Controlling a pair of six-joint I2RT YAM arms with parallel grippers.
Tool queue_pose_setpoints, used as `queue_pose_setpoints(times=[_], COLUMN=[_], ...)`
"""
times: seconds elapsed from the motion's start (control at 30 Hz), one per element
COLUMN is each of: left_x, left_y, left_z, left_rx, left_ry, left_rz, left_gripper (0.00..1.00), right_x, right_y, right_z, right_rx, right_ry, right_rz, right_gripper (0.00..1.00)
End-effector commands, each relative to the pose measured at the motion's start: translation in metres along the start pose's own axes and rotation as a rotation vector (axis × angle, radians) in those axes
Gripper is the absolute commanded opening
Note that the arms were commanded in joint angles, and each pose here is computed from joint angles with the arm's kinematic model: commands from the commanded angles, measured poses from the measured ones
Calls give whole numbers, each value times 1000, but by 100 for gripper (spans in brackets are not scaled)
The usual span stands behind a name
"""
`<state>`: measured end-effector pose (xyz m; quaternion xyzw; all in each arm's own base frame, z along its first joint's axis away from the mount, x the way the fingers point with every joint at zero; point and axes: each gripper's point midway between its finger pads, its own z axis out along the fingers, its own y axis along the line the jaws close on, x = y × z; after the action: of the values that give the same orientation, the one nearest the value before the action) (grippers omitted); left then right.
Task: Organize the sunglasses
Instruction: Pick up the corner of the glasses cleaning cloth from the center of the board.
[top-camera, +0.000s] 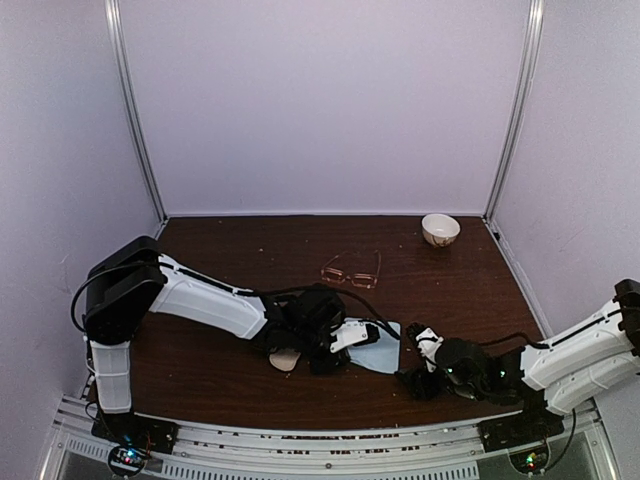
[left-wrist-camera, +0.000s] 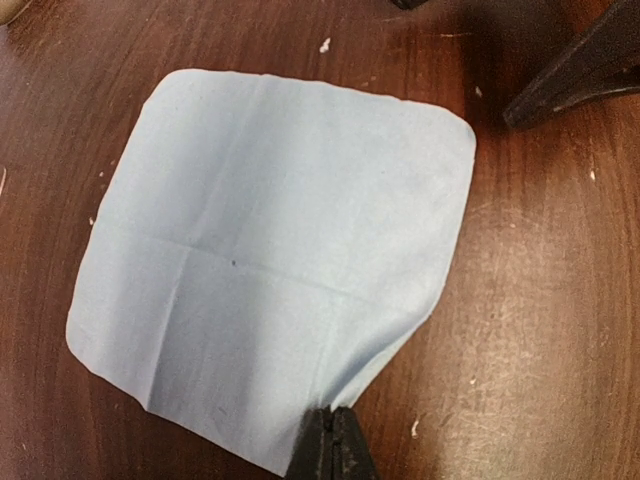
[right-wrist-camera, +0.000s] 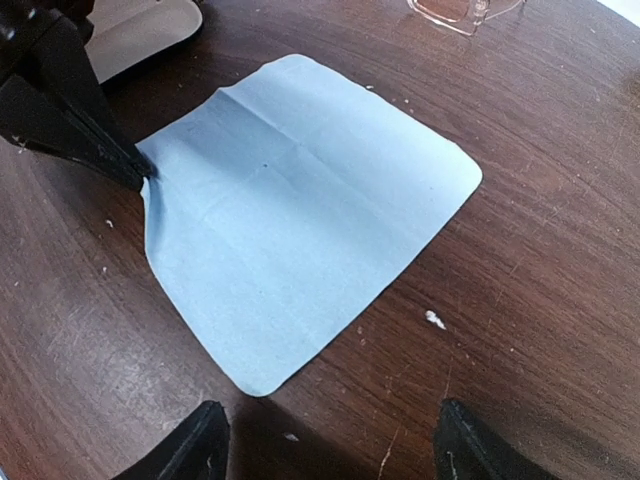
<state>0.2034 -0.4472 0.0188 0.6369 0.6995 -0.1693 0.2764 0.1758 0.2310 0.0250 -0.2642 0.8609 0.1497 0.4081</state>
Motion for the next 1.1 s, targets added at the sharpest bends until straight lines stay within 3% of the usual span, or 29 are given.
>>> queue_pose_setpoints(times=[0.0, 0.3, 0.43, 0.63, 1.07], left_x=[26, 27, 26, 28, 25], left_y=[-4, -4, -4, -3, -3], left_z=[1, 1, 1, 1, 0], left_rx=[20, 21, 20, 16, 25], left_ry=[76, 80, 78, 82, 77], left_rz=[-27, -31, -32, -33, -40], left_gripper=[0, 0, 0, 0, 0], right_x=[-16, -5, -1, 5, 13], right_y=[13, 26, 28, 29, 27], right_z=[1, 19, 23, 23, 25], right_rx=[-68, -105, -107, -116, -103], right_ry=[-42, 34, 56, 77, 115], right_rz=[52, 30, 18, 10, 17], right_gripper=[70, 59, 50, 26, 5])
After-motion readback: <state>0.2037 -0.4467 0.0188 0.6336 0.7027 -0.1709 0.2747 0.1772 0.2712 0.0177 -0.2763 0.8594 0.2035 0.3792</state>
